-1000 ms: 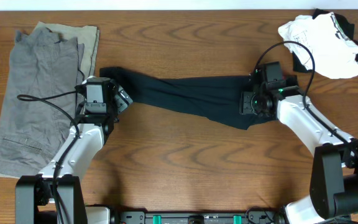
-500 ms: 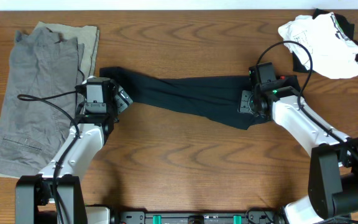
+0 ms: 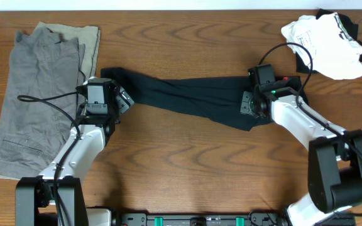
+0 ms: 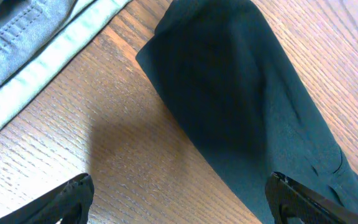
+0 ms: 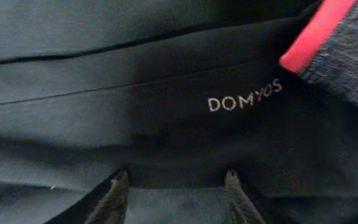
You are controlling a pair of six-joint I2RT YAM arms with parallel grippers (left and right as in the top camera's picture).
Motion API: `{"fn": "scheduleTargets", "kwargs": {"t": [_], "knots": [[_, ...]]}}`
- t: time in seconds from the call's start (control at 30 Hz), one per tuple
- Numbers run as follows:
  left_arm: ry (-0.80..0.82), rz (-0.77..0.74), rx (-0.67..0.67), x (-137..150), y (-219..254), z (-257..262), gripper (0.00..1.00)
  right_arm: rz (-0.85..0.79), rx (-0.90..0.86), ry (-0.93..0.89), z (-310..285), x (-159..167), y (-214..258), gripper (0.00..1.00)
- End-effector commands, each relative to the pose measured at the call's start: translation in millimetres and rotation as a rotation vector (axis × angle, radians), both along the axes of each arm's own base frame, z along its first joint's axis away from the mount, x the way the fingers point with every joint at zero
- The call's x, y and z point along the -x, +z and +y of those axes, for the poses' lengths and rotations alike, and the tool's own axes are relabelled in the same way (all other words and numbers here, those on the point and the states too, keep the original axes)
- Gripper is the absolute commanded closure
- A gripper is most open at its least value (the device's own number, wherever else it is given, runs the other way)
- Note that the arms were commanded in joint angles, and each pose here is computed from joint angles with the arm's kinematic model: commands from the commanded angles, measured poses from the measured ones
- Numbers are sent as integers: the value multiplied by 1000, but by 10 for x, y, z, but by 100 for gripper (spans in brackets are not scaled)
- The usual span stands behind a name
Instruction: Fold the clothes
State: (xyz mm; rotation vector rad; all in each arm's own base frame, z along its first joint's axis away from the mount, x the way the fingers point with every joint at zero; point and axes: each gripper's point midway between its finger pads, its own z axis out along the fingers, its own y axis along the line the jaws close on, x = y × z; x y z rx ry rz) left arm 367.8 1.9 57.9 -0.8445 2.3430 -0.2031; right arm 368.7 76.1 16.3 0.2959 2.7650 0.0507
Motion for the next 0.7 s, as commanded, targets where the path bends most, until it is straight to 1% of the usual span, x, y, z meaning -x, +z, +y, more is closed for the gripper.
{"fn": "scheduleTargets", "kwargs": {"t": [0.0, 0.13, 0.2, 0.23, 0.27, 0.3, 0.33, 0.5, 0.57, 0.63, 0.67], "knots": [[-5, -25, -4, -36, 99, -2, 11, -13, 21, -18, -14, -63, -50, 55], [-4, -25, -4, -36, 99, -1, 11, -62, 40, -32, -48, -172, -11, 56], [-5, -25, -4, -36, 99, -2, 11, -82, 45, -36, -57, -216, 10, 58], [-4, -25, -4, -36, 99, -1, 11, -92, 45, -39, -63, -238, 20, 61], [-4, -25, -4, -36, 99, -1, 11, -101, 43, -40, -58, -258, 30, 67], [-4, -25, -4, -36, 99, -1, 11, -108, 41, -40, -54, -273, 37, 88], [-4, -25, -4, -36, 99, -1, 10, -112, 40, -40, -52, -282, 41, 99], [-4, -25, -4, -36, 99, -1, 11, -95, 38, -43, -52, -245, 23, 99], [-4, -25, -4, -36, 99, -1, 11, -64, 21, -89, -62, -167, 8, 99], [-4, -25, -4, -36, 99, -1, 11, -50, 1, -134, -64, -119, 30, 92], [-4, -25, -4, -36, 99, -1, 11, -53, -13, -167, -66, -111, 66, 84]]}}
